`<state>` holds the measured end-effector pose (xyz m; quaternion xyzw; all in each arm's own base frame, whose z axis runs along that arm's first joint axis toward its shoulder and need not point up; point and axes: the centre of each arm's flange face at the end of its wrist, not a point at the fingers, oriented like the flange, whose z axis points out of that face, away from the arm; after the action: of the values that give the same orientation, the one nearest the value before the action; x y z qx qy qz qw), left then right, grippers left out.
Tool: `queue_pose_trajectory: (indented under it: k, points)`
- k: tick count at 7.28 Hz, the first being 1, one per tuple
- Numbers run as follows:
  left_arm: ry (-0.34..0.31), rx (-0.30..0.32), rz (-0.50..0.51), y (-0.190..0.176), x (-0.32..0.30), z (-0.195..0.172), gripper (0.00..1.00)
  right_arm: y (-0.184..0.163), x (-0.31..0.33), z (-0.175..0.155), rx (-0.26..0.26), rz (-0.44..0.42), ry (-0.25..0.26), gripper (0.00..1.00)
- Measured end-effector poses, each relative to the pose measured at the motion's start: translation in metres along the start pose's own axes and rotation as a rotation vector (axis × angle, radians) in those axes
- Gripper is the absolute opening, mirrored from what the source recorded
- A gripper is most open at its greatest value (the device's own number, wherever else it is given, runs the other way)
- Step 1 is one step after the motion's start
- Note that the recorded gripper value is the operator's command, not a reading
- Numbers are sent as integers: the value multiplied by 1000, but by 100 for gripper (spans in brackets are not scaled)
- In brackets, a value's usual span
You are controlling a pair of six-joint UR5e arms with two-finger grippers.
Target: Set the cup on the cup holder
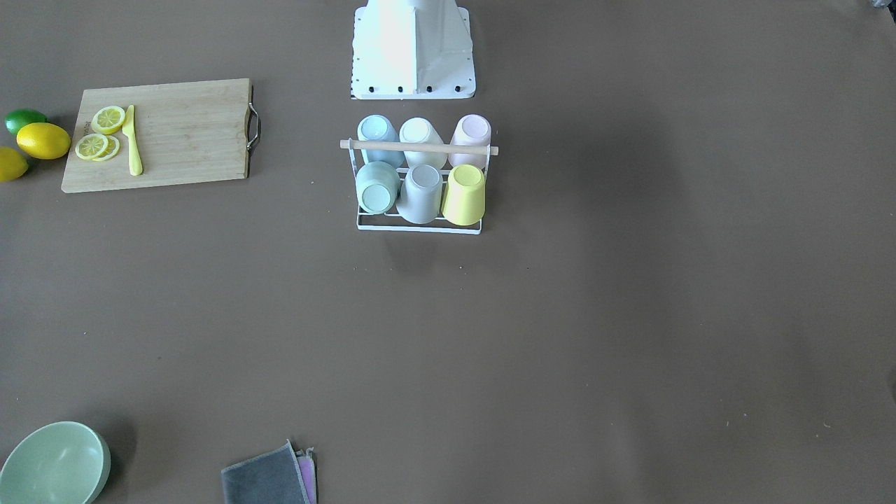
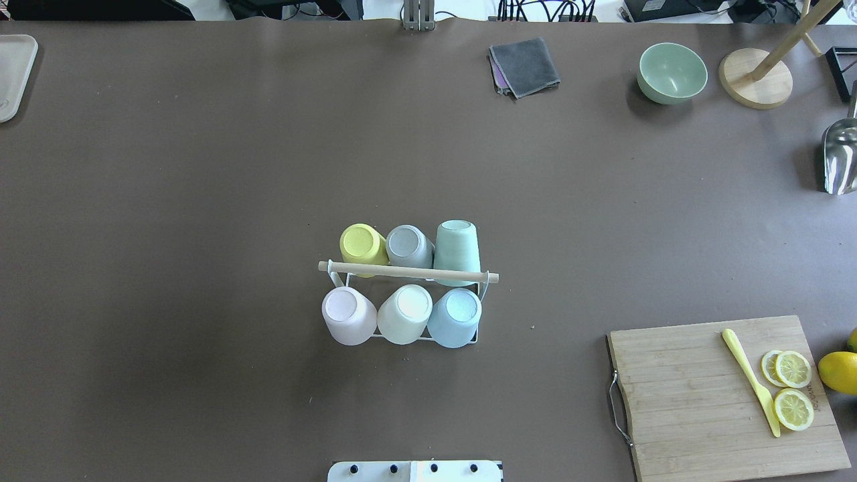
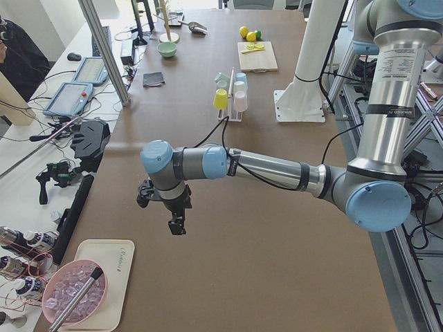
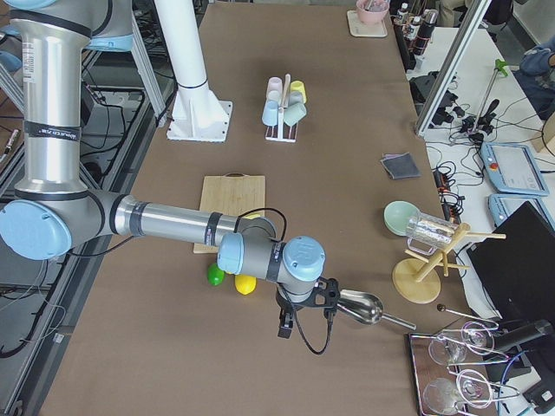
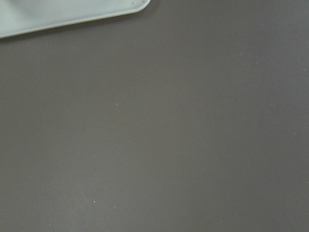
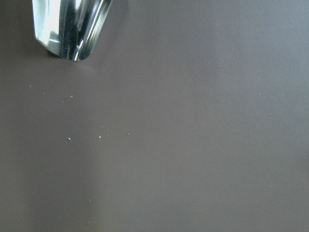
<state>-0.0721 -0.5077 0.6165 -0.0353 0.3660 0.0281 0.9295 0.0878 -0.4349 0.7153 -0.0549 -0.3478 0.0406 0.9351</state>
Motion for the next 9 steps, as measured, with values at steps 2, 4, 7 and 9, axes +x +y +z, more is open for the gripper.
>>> queue_pose_trajectory:
  k: [2,4,7,9]
  points:
    - [43,44,-64,40,-45,3,98,3,2,2,-3,2,3,100]
    - [40,48,-74,53,-55,11,98,3,2,3,-4,1,5,100]
    - [24,78,-42,56,-60,20,98,1,0,2,-4,-4,17,100]
    - [14,121,1,53,-68,28,98,-3,-3,2,-4,-13,22,100]
